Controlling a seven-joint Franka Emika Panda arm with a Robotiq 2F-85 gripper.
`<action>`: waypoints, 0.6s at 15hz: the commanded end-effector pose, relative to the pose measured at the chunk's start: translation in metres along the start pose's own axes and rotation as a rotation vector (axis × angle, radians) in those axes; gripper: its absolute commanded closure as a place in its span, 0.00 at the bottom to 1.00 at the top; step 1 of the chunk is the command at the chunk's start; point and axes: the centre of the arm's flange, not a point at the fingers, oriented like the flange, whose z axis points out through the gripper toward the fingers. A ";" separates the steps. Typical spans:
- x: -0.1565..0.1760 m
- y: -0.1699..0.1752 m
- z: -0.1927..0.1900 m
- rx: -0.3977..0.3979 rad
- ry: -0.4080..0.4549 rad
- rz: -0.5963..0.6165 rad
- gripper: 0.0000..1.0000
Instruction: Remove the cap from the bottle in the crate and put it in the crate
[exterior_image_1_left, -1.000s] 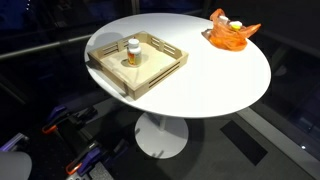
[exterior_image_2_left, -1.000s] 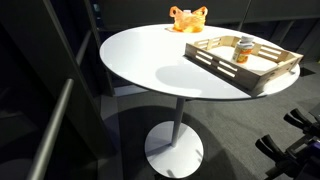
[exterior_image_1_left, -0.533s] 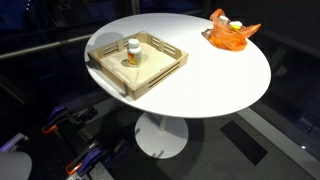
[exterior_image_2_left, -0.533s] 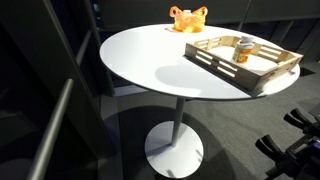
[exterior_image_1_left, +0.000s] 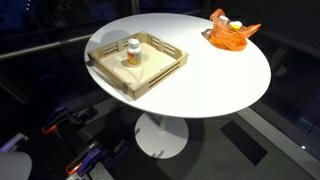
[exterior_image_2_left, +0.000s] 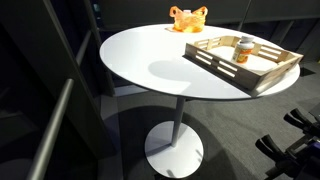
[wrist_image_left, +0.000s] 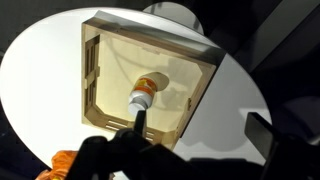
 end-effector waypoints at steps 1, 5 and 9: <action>0.030 0.008 -0.002 0.001 -0.015 0.008 0.00; 0.051 0.015 0.005 0.002 -0.047 0.023 0.00; 0.070 0.022 0.017 -0.001 -0.081 0.041 0.00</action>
